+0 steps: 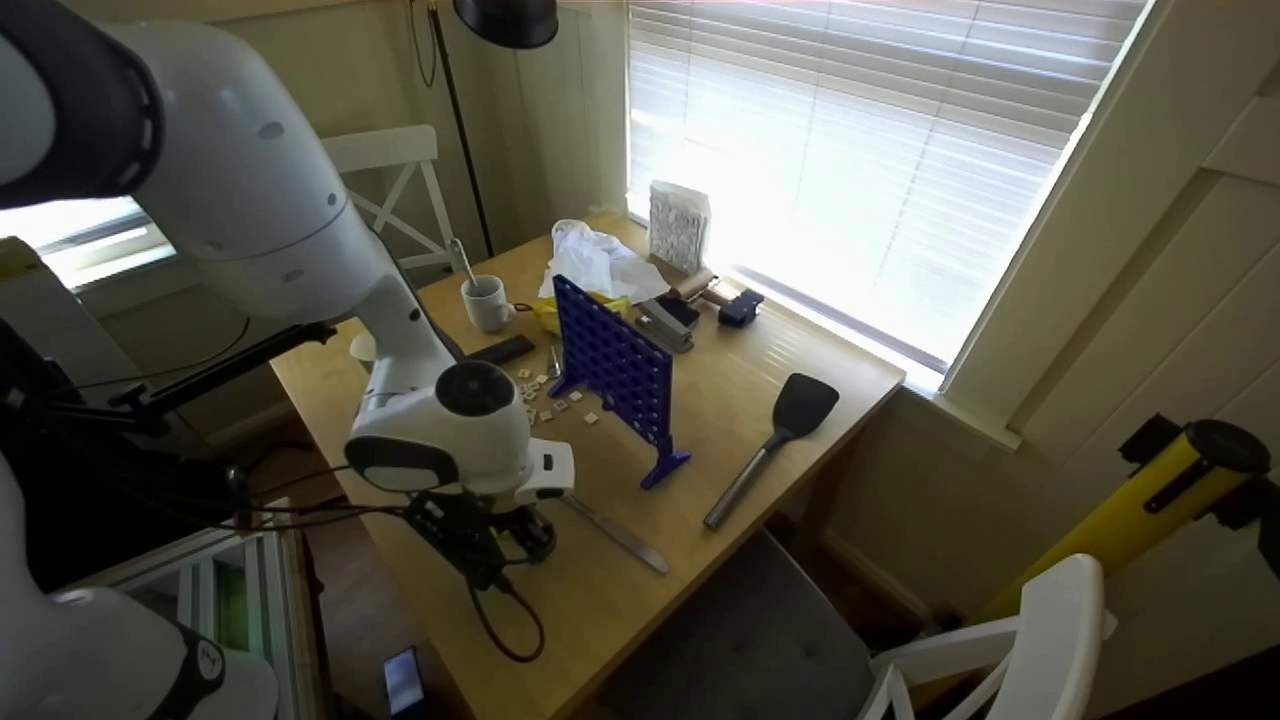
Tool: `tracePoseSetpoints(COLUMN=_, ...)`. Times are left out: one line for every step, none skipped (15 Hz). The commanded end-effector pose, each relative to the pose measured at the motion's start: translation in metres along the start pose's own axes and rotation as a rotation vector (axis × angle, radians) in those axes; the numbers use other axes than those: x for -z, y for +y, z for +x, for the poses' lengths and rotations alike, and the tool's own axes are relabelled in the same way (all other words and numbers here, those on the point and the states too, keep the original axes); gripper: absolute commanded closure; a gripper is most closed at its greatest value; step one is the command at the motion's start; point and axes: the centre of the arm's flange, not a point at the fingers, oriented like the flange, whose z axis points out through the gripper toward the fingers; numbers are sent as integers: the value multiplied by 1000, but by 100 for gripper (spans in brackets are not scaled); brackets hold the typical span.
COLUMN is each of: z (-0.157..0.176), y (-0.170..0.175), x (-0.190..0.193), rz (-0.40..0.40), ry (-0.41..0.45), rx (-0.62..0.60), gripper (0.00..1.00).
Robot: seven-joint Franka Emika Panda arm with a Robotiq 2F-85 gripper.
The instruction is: Put the yellow object in the blue object
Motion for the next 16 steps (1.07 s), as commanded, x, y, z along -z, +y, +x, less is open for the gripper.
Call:
tracePoseSetpoints(z=4, y=-3, x=-9, rz=-12, ry=1, rx=5, gripper=54)
tracePoseSetpoints(z=5, y=-4, x=-9, rz=-9, ry=5, rx=10, gripper=57)
tracePoseSetpoints(z=6, y=-4, x=-8, rz=-10, ry=9, rx=11, gripper=59)
tracePoseSetpoints(z=6, y=-4, x=-8, rz=-10, ry=9, rx=12, gripper=61)
tracePoseSetpoints(z=6, y=-5, x=-8, rz=-10, ry=8, rx=13, gripper=60)
tracePoseSetpoints(z=6, y=-5, x=-7, rz=-12, ry=9, rx=14, gripper=62)
tracePoseSetpoints(z=6, y=-5, x=-6, rz=-13, ry=9, rx=13, gripper=60)
tracePoseSetpoints(z=6, y=-6, x=-6, rz=-14, ry=9, rx=14, gripper=60)
tracePoseSetpoints(z=5, y=-6, x=-5, rz=-16, ry=10, rx=15, gripper=58)
tracePoseSetpoints(z=5, y=-7, x=-4, rz=-18, ry=13, rx=14, gripper=59)
tracePoseSetpoints(z=5, y=-8, x=-3, rz=-19, ry=15, rx=14, gripper=55)
tracePoseSetpoints(z=5, y=-10, x=-2, rz=-19, ry=18, rx=18, gripper=54)
tracePoseSetpoints(z=5, y=-11, x=-1, rz=-20, ry=17, rx=21, gripper=53)
tracePoseSetpoints(z=5, y=-12, x=0, rz=-20, ry=20, rx=24, gripper=53)
tracePoseSetpoints(z=5, y=-14, x=1, rz=-21, ry=20, rx=27, gripper=53)
tracePoseSetpoints(z=5, y=-14, x=1, rz=-21, ry=21, rx=29, gripper=53)
